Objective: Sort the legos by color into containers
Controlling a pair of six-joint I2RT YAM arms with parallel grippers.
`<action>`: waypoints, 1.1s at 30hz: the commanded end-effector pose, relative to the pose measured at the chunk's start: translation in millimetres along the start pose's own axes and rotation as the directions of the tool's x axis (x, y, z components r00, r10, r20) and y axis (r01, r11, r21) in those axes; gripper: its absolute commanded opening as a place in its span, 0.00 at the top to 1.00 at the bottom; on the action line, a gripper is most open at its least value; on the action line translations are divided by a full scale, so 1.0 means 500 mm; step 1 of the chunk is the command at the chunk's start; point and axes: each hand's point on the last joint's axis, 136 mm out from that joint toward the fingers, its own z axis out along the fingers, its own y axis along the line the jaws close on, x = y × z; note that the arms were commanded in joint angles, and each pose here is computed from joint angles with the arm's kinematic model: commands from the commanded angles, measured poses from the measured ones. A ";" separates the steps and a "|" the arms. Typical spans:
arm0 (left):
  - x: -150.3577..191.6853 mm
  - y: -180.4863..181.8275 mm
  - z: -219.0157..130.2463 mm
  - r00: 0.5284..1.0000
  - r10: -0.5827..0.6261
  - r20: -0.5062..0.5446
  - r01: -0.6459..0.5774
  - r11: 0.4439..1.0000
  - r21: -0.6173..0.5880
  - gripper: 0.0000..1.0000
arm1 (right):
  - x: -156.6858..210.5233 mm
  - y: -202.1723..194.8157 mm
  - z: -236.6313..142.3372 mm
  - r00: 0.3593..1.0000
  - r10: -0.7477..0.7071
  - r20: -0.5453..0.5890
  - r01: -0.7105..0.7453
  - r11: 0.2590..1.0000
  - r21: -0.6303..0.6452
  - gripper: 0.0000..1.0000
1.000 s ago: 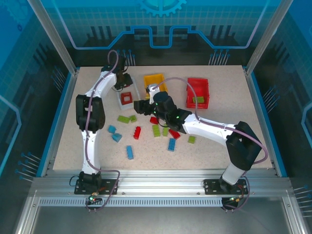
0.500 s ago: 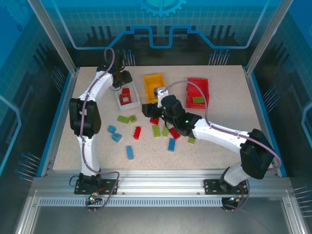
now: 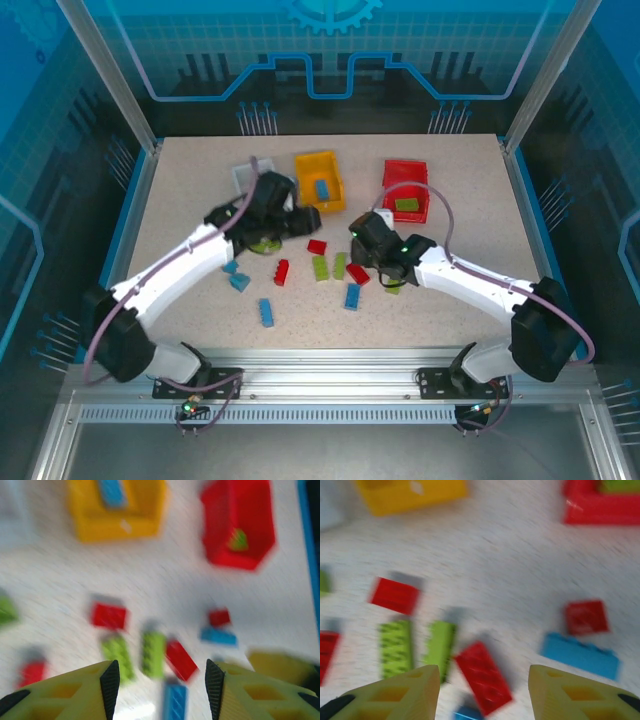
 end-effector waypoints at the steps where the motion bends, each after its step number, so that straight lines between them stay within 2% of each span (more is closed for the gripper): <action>1: 0.088 -0.056 -0.007 1.000 -0.012 -0.018 0.014 0.996 0.083 0.47 | 0.084 -0.106 0.003 0.983 0.107 -0.149 -0.086 0.986 0.143 0.45; 3: 0.148 -0.078 -0.007 0.999 0.007 -0.036 -0.003 0.994 0.110 0.47 | 0.125 -0.130 0.019 0.968 0.120 -0.221 -0.086 0.984 0.158 0.42; 6: 0.200 -0.087 -0.006 0.999 0.034 -0.041 -0.028 0.992 0.124 0.47 | 0.151 -0.138 0.040 0.952 0.131 -0.278 -0.090 0.983 0.158 0.39; 12: 0.238 -0.098 0.000 0.997 0.059 -0.052 -0.051 0.987 0.155 0.47 | 0.191 -0.153 0.091 0.923 0.173 -0.345 -0.116 0.977 0.181 0.39; 17: 0.243 -0.097 0.006 0.997 0.054 -0.052 -0.046 0.987 0.157 0.47 | 0.192 -0.156 0.117 0.919 0.186 -0.347 -0.128 0.975 0.184 0.48; 21: 0.241 -0.100 0.006 0.996 0.065 -0.053 -0.056 0.986 0.155 0.47 | 0.180 -0.155 0.116 0.926 0.188 -0.328 -0.133 0.974 0.183 0.62; 24: 0.231 -0.108 -0.002 0.997 0.073 -0.040 -0.066 0.986 0.155 0.46 | 0.144 -0.154 0.080 0.955 0.148 -0.256 -0.103 0.978 0.182 0.68; 27: 0.200 -0.124 -0.017 0.996 0.092 -0.004 -0.091 0.986 0.141 0.46 | 0.082 -0.159 0.032 0.980 0.101 -0.171 -0.068 0.980 0.187 0.68; 30: 0.140 -0.157 -0.031 0.995 0.097 0.035 -0.101 0.983 0.153 0.45 | -0.008 -0.169 0.007 0.991 0.099 -0.094 -0.084 0.983 0.161 0.68; 33: 0.075 -0.196 -0.026 0.992 0.104 0.069 -0.114 0.978 0.177 0.45 | -0.095 -0.177 0.022 0.989 0.129 -0.075 -0.120 0.986 0.115 0.68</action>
